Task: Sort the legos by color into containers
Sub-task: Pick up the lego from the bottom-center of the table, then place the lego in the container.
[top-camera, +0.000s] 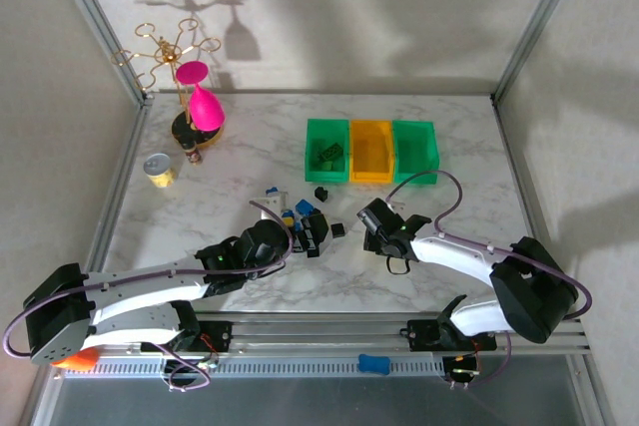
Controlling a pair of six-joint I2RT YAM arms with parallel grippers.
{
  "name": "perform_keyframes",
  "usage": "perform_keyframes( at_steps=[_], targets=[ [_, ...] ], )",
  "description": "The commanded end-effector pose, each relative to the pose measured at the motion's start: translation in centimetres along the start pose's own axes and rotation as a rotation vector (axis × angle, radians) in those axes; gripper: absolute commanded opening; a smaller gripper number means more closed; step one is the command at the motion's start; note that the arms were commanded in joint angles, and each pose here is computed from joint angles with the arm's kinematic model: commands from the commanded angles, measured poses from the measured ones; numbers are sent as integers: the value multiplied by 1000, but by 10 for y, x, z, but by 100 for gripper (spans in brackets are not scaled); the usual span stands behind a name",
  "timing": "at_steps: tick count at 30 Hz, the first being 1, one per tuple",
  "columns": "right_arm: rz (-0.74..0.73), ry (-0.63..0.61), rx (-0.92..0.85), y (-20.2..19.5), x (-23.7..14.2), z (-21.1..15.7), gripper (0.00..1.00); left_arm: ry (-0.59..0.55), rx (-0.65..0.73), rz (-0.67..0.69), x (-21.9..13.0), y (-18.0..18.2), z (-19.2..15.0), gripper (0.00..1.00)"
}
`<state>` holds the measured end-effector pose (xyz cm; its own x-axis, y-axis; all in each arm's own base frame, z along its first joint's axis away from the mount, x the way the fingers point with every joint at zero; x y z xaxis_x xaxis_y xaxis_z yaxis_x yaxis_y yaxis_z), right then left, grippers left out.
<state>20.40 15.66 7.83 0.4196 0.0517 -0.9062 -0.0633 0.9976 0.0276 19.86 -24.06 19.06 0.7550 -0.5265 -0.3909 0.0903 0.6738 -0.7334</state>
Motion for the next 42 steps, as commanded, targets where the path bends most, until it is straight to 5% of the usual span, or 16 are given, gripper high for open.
perform_keyframes(
  at_steps=[1, 19, 32, 42],
  targets=[
    [-18, -12, -14, -1, 0, 0, 49, -16, -4, 11, 0, 0, 0, 100],
    [-12, -69, -57, 1, -21, 17, 31, -45, -1, 25, -5, 6, 4, 100],
    [121, -302, -159, 61, -65, 111, 32, -147, 25, 41, -18, 1, 40, 100],
    [131, -404, -228, 115, -41, 189, 33, -221, 34, 66, -25, 8, 77, 100]
  ],
)
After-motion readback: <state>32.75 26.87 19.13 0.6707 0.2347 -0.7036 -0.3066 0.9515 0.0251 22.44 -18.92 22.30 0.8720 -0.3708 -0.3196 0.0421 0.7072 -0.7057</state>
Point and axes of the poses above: each hand's point on the last joint's axis, 136 mm out from that joint toward the fingers, its own x axis out along the fingers, its own y axis along the line the jaws close on, z = x × y, the point moved 5 cm from there along -x, back along the fingers, and after that the axes turned 10 degrees about -x, right-handed, at the moved point
